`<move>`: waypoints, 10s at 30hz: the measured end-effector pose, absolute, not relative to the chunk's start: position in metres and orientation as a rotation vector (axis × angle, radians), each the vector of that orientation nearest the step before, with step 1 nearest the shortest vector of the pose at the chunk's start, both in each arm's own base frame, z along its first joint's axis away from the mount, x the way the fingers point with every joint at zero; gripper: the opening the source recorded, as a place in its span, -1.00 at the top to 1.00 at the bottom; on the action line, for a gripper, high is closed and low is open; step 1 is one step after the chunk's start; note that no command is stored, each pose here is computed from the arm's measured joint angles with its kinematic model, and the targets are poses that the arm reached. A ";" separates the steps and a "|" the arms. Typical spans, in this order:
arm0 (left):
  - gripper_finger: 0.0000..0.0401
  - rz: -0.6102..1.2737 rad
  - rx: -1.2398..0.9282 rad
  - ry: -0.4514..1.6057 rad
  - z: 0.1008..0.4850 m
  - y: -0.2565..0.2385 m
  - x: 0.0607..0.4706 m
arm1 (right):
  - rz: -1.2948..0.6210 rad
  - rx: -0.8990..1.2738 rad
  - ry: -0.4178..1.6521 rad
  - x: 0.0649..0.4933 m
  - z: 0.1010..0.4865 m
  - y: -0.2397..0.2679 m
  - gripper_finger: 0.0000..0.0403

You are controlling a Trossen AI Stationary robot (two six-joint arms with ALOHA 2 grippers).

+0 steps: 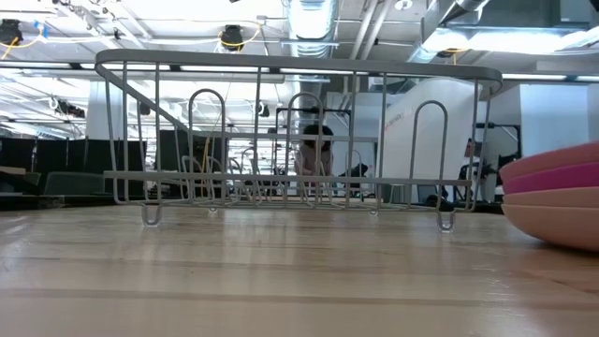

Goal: Sort dishes
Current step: Put the brown plate in the dish rack

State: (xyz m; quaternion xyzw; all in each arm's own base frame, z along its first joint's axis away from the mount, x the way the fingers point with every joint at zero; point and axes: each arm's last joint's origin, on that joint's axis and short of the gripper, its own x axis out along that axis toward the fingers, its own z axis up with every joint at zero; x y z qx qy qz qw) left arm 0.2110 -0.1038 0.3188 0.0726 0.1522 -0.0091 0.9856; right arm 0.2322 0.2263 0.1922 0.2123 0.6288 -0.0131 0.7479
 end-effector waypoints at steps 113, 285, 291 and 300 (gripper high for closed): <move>0.77 -0.031 0.695 0.373 0.173 -0.223 0.417 | 0.140 0.609 1.257 0.262 0.226 0.192 0.95; 0.77 -0.114 0.602 0.499 0.160 -0.229 0.407 | -0.244 0.552 1.208 0.279 0.185 0.182 0.09; 0.77 -0.069 0.523 0.561 0.155 -0.218 0.409 | -0.277 0.500 1.255 0.280 0.169 0.183 0.17; 0.77 -0.058 0.407 0.581 0.156 -0.197 0.420 | -0.220 0.486 1.227 0.281 0.173 0.186 0.45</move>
